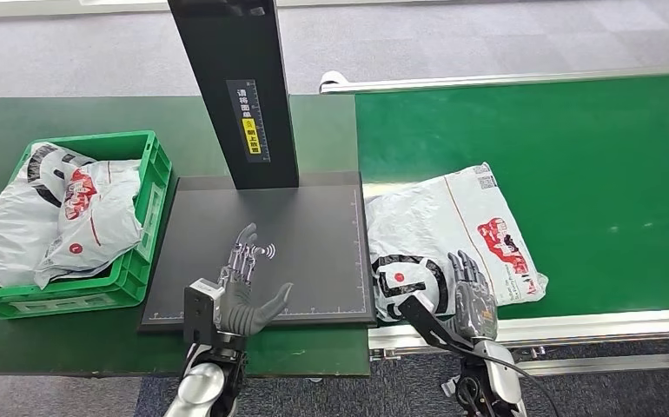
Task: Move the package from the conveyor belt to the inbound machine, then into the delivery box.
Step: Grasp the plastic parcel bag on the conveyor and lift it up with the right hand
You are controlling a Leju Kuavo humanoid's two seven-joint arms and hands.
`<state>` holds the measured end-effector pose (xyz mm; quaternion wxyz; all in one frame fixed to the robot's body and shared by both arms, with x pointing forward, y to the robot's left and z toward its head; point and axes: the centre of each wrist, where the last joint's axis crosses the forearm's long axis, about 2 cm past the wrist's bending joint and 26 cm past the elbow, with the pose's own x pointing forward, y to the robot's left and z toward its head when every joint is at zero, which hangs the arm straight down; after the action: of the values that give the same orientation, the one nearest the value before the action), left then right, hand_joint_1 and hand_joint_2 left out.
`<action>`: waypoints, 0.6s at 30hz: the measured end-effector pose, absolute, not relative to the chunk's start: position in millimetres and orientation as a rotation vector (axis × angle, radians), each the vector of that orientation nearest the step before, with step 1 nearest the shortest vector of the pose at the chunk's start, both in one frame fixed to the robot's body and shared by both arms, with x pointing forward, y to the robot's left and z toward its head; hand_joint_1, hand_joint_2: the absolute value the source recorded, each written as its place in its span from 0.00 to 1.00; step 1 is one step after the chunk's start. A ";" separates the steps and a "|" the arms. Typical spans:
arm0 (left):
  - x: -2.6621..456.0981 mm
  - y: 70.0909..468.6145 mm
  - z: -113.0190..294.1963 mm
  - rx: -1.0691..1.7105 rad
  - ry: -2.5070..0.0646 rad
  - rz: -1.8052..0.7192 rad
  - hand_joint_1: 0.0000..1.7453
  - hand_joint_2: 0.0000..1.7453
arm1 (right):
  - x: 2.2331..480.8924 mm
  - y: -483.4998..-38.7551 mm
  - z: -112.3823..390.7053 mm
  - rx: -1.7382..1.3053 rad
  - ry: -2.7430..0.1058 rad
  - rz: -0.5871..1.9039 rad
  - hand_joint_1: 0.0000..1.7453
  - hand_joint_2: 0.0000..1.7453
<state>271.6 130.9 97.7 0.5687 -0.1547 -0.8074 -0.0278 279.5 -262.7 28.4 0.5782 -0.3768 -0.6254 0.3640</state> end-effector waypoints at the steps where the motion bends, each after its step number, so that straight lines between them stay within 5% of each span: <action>1: 272.3 130.1 98.1 -0.369 -1.896 -0.065 0.00 1.00 | 283.6 -266.0 27.4 -0.890 -1.445 0.862 0.00 1.00; 11: 280.9 121.0 101.3 -0.424 -1.898 -0.076 0.00 1.00 | 323.9 -296.5 23.9 -0.919 -1.179 0.978 0.00 1.00; 12: 282.1 120.1 102.1 -0.430 -1.899 -0.077 0.00 1.00 | 328.6 -297.0 26.0 -0.920 -1.144 0.993 0.16 1.00; 15: 284.6 117.6 103.6 -0.444 -1.900 -0.085 0.00 1.00 | 341.2 -298.5 32.6 -0.902 -1.067 1.020 0.91 1.00; 16: 285.0 117.2 103.5 -0.446 -1.899 -0.086 0.00 1.00 | 343.6 -299.1 33.7 -0.893 -1.049 1.028 1.00 1.00; 18: 285.9 116.7 103.3 -0.451 -1.899 -0.086 0.00 1.00 | 347.9 -299.6 35.9 -0.871 -1.018 1.049 1.00 1.00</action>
<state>285.9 116.7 103.3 0.5596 -0.1912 -0.8056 -0.0365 347.9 -299.6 35.9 0.6594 -0.3848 -0.4498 0.4634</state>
